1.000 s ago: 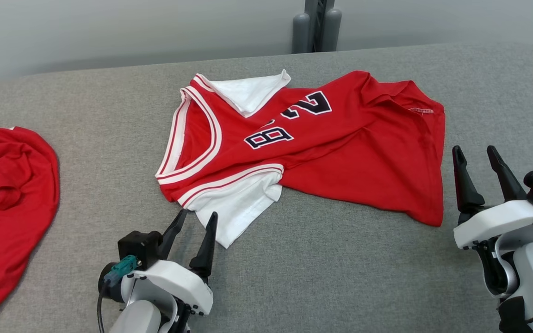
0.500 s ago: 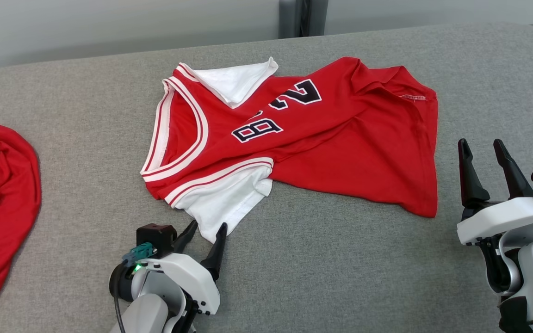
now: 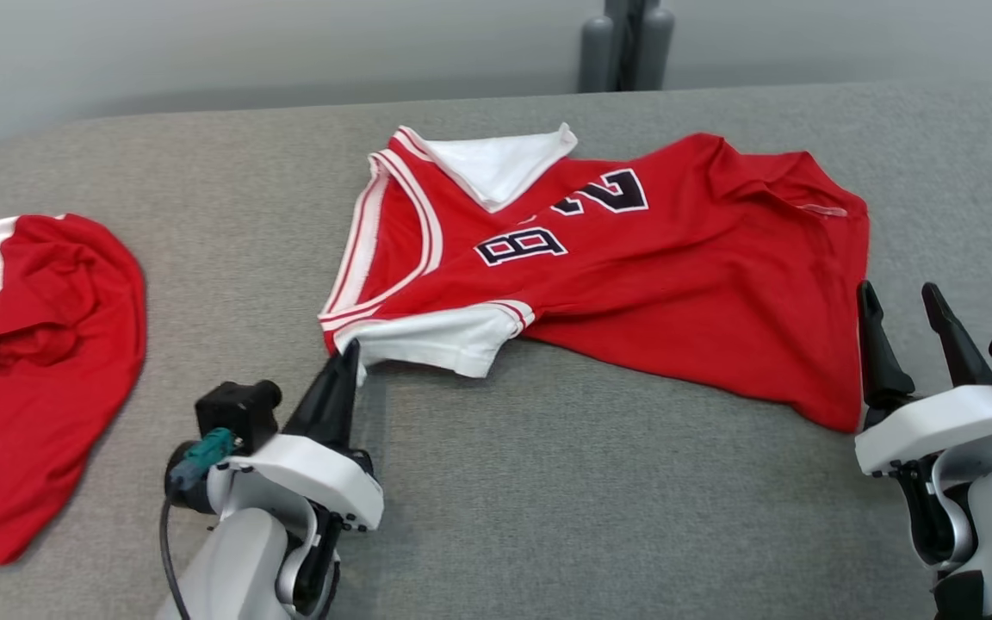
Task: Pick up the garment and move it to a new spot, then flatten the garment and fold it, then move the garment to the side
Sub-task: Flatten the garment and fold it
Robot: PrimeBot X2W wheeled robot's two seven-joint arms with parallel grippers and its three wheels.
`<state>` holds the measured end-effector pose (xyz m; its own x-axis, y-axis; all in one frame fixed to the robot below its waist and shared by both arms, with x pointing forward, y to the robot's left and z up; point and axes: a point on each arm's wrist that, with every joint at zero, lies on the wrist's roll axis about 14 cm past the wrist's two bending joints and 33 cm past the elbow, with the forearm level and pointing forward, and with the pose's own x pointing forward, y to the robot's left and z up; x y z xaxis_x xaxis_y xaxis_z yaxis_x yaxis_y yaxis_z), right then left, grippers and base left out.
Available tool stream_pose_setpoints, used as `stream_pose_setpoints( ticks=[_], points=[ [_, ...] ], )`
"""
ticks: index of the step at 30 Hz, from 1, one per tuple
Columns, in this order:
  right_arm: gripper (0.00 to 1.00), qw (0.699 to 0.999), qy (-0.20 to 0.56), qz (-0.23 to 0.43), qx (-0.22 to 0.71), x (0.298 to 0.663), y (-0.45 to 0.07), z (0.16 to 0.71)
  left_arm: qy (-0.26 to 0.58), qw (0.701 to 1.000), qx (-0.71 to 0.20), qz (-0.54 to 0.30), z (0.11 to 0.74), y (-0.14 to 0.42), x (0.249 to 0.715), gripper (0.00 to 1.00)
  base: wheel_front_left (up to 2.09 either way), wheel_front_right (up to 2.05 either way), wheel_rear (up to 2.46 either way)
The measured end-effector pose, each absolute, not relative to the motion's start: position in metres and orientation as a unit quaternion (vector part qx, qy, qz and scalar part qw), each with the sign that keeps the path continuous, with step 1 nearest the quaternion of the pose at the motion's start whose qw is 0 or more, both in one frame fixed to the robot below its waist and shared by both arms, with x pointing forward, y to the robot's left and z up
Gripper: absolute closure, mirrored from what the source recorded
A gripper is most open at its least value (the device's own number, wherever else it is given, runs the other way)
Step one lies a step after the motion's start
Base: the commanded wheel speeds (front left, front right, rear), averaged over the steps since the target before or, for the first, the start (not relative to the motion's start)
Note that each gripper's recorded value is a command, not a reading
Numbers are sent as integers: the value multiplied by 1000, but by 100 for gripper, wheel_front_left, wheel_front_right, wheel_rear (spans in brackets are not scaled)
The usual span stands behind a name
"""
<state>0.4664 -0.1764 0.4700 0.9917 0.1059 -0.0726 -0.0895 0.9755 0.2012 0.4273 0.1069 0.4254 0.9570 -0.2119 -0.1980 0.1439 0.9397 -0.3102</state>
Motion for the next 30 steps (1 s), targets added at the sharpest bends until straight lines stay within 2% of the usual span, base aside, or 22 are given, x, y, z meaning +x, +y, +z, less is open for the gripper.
stream_pose_setpoints(
  ticks=[8, 12, 15, 16, 17, 18, 22, 30],
  points=[
    [0, 992, 47, 63, 100, 470, -159, 470, 32, 989, -145, -20, 472, 164, 414, 100, 0, 0, 0],
    [0, 991, 54, 67, 99, 469, -150, 468, 36, 990, -139, 5, 467, 183, 391, 100, 0, 0, 0],
    [0, 991, 60, 70, 98, 468, -144, 466, 75, 988, -131, 13, 450, 190, 374, 100, 0, 0, 0],
    [0, 990, 62, 73, 99, 467, -141, 466, 104, 987, -125, 8, 439, 188, 366, 84, 0, 0, 0],
    [0, 990, 65, 74, 100, 467, -138, 465, 130, 984, -119, 3, 428, 187, 359, 51, 0, 0, 0],
    [0, 990, 66, 76, 100, 466, -136, 464, 145, 983, -115, 2, 421, 186, 353, 0, 0, 0, 0],
    [0, 989, 74, 77, 101, 465, -134, 459, 139, 984, -114, 4, 424, 183, 355, 0, 0, 0, 0],
    [0, 988, 91, 74, 101, 467, -136, 449, 47, 992, -121, -7, 464, 173, 381, 0, 0, 0, 0]
  ],
)
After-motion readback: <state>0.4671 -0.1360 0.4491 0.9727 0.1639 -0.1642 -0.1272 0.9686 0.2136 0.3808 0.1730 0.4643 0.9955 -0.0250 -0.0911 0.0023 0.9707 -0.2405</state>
